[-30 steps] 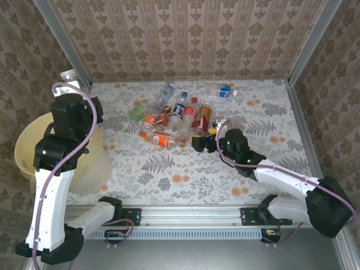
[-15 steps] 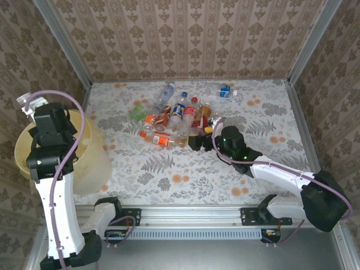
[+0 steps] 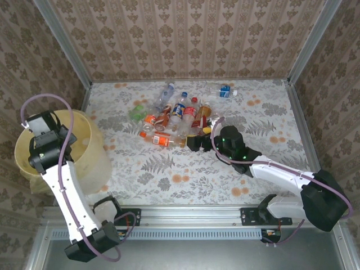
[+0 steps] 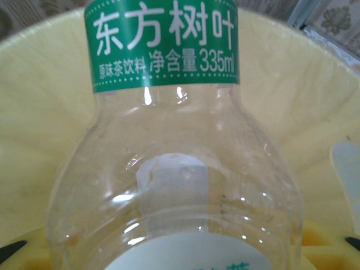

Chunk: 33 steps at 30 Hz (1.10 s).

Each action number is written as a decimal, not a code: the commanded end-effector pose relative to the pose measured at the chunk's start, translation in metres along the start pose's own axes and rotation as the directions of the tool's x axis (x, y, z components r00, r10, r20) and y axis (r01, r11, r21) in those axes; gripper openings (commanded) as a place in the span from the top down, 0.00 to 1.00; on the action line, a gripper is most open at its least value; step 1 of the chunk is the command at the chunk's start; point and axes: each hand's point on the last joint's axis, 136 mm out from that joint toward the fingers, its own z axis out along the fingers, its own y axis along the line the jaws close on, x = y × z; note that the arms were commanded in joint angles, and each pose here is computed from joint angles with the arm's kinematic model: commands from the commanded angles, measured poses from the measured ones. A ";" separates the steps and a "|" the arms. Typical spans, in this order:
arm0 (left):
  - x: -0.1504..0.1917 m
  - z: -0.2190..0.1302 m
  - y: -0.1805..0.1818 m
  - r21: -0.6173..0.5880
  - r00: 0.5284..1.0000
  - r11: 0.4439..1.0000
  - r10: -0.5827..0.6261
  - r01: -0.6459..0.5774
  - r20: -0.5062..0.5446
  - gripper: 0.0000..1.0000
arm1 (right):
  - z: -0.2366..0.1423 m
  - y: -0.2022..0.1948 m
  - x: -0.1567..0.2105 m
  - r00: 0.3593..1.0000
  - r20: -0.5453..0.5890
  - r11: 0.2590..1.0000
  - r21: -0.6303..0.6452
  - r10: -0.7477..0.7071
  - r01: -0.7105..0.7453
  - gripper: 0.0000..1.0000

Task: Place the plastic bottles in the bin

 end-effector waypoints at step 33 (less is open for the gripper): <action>-0.007 -0.031 -0.057 0.349 0.989 0.930 -0.137 0.112 0.047 0.00 | -0.011 -0.051 -0.001 0.998 0.053 0.954 0.295 0.037 -0.051 0.00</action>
